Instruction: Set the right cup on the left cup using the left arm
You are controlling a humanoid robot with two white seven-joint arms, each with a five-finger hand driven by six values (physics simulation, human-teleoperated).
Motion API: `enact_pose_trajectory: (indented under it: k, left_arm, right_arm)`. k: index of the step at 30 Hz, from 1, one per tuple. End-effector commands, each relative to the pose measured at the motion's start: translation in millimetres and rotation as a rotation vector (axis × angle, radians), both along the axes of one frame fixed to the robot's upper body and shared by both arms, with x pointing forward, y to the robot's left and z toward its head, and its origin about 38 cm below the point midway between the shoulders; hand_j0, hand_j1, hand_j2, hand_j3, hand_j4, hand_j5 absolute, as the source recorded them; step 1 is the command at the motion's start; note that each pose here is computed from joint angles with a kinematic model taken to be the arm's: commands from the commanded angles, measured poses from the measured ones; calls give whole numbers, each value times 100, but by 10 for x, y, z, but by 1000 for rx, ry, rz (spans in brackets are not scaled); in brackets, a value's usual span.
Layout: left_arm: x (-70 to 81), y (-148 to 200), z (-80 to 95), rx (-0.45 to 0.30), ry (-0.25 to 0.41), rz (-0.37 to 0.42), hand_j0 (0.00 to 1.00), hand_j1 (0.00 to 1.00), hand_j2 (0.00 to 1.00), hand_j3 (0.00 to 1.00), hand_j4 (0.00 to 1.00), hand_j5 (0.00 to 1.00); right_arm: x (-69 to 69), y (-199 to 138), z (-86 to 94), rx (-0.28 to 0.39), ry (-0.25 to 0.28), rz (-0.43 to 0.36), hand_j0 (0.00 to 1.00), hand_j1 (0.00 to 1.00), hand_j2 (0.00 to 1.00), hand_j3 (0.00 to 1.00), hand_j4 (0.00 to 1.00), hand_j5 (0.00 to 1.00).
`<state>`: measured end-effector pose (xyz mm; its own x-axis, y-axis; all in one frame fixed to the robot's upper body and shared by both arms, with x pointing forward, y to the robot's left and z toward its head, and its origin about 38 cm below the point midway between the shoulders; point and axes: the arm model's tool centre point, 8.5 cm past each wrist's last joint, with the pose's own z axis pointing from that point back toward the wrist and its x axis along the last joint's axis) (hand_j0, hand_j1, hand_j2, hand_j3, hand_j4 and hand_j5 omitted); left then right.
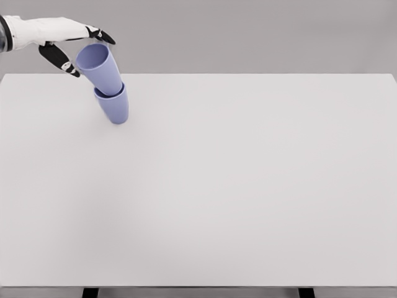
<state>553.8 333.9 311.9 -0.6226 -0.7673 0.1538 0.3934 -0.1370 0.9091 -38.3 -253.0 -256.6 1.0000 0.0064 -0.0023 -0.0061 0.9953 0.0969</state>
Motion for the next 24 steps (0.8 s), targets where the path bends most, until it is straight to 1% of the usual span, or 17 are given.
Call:
enact_pose_trajectory:
  k: [1, 10, 12, 13, 14, 15, 16, 17, 18, 19, 20, 21, 22, 24]
  left_arm:
    - [0, 12, 20, -5, -7, 5, 100, 100, 100, 100, 100, 100]
    - [-6, 41, 37, -9, -12, 10, 100, 100, 100, 100, 100, 100]
    - [-16, -10, 100, -19, -25, -8, 100, 100, 100, 100, 100, 100]
    - [-68, -172, 236, -35, -59, -66, 100, 100, 100, 100, 100, 100]
    - [-214, -113, 419, -55, -99, -95, 100, 100, 100, 100, 100, 100]
    - [-407, -163, 532, -105, -107, -158, 100, 100, 100, 100, 100, 100]
    - [-598, -188, 483, -164, -79, -204, 100, 100, 100, 100, 100, 100]
    - [-748, -271, 473, -186, -67, -255, 100, 100, 100, 100, 100, 100]
    - [-892, -379, 523, -208, -68, -311, 100, 100, 100, 100, 100, 100]
    - [-1011, -485, 465, -219, -52, -358, 100, 100, 100, 100, 100, 100]
    - [-1112, -505, 473, -232, -52, -381, 100, 100, 100, 100, 100, 100]
    - [-1173, -497, 447, -239, -50, -389, 100, 100, 100, 100, 100, 100]
    - [-1260, -550, 406, -256, -47, -415, 100, 100, 100, 100, 100, 100]
    - [-1381, -511, 296, -275, -32, -418, 100, 100, 100, 100, 100, 100]
  right_arm:
    - [11, 0, -1, 0, -2, 0, 100, 100, 100, 100, 100, 100]
    - [-3, 0, 1, 0, 1, 0, 100, 100, 100, 100, 100, 100]
    - [2, 0, 0, 0, -1, 0, 100, 100, 100, 100, 100, 100]
    - [11, 1, -1, 1, -2, 0, 100, 100, 100, 100, 100, 100]
    - [2, 1, 0, 1, -1, 0, 100, 100, 100, 100, 100, 100]
    - [12, 0, -1, 0, -2, 0, 100, 100, 100, 100, 100, 100]
    - [2, 0, 0, 0, -1, 0, 100, 100, 100, 100, 100, 100]
    - [12, 0, -1, 0, -2, 0, 100, 100, 100, 100, 100, 100]
    - [12, -1, -1, 0, -2, -1, 100, 100, 100, 100, 100, 100]
    - [11, 0, -1, 0, -2, 0, 100, 100, 100, 100, 100, 100]
    - [12, 1, -1, 1, -2, 0, 100, 100, 100, 100, 100, 100]
    - [2, 0, 0, 0, -1, 0, 100, 100, 100, 100, 100, 100]
    - [11, 0, -1, 0, -2, 0, 100, 100, 100, 100, 100, 100]
    - [2, 1, 0, 1, -1, 0, 100, 100, 100, 100, 100, 100]
